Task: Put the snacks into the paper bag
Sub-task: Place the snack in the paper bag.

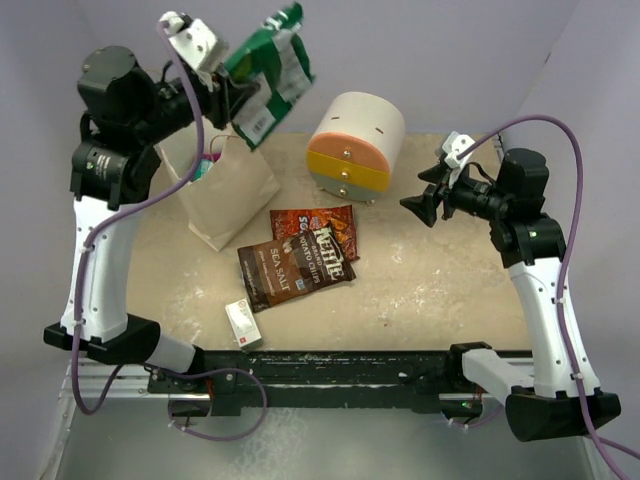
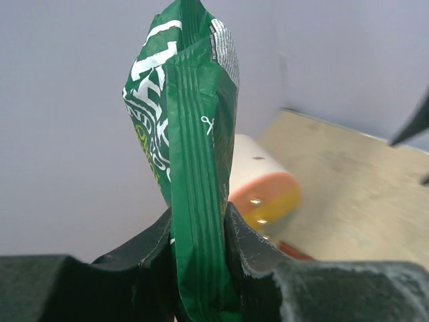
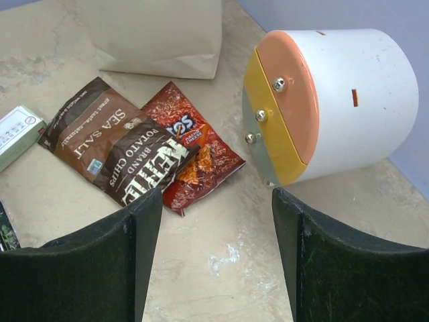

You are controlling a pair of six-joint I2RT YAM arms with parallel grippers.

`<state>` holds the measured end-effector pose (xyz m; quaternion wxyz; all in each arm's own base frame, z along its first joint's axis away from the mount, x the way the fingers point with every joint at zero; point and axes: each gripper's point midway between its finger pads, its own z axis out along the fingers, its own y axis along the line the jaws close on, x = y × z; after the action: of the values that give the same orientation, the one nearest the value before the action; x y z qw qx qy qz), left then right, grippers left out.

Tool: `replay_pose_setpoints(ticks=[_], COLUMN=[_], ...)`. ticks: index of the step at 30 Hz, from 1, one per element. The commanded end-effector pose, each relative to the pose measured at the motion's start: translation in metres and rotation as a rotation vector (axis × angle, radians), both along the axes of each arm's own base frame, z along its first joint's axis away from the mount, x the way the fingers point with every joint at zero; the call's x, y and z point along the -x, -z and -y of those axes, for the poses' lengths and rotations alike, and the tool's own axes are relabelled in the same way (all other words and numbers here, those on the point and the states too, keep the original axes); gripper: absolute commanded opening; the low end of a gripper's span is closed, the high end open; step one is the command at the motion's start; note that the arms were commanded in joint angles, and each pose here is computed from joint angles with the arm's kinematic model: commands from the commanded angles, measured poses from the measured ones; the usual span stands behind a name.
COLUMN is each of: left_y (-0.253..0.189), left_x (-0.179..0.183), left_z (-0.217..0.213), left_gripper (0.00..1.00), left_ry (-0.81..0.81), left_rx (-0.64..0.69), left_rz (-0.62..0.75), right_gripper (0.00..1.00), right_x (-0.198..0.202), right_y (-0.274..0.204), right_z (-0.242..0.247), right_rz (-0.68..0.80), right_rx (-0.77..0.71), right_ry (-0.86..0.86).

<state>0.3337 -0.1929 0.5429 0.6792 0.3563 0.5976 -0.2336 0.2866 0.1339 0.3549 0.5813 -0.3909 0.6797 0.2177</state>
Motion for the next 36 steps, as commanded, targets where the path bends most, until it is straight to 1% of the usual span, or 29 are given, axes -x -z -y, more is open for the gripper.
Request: replay_pose_setpoints(ticks=[1,5,9,11,13,18,22,25,30,36], left_y=[-0.057,-0.070,-0.069,-0.061,-0.047,0.005,0.042,0.058,0.076,0.061], left_x=[-0.016,-0.028,-0.039,-0.047,-0.058,-0.084,-0.091,-0.092,-0.097,-0.098], left_z=[-0.062,-0.091,-0.116,-0.127,-0.141,-0.164,-0.164,-0.162,-0.158,-0.149], left_gripper=[0.00,0.00,0.00,0.00,0.00,0.00,0.00,0.00,0.00,0.00], left_ry=[-0.361,-0.520,-0.638,-0.671,-0.687,-0.666,-0.600,-0.561,-0.511,-0.467], left_rx=[-0.025,-0.078,-0.159,-0.197,-0.225,-0.260,-0.251,-0.233,-0.205,-0.168], left_rz=[0.215,0.292,0.333,0.326,0.291,0.136,0.018,-0.029,-0.079,-0.027], right_gripper=[0.69,0.69,0.69,0.69,0.69,0.69,0.70,0.70,0.70,0.70], right_x=[0.001,0.000,-0.001,-0.002,-0.002,-0.003,-0.004,-0.005,-0.007,-0.007], right_y=[-0.009,-0.005,-0.001,0.001,0.003,0.006,0.008,0.010,0.012,0.016], right_z=[0.003,0.003,0.004,0.003,0.003,0.003,0.004,0.004,0.004,0.004], right_rz=[0.054,0.043,0.037,0.028,0.026,0.024,0.018,0.015,0.010,0.000], right_rx=[0.004,0.007,0.010,0.011,0.012,0.017,0.020,0.021,0.021,0.022], right_ry=[0.010,0.009,0.013,0.009,0.005,0.008,0.011,0.013,0.012,0.014])
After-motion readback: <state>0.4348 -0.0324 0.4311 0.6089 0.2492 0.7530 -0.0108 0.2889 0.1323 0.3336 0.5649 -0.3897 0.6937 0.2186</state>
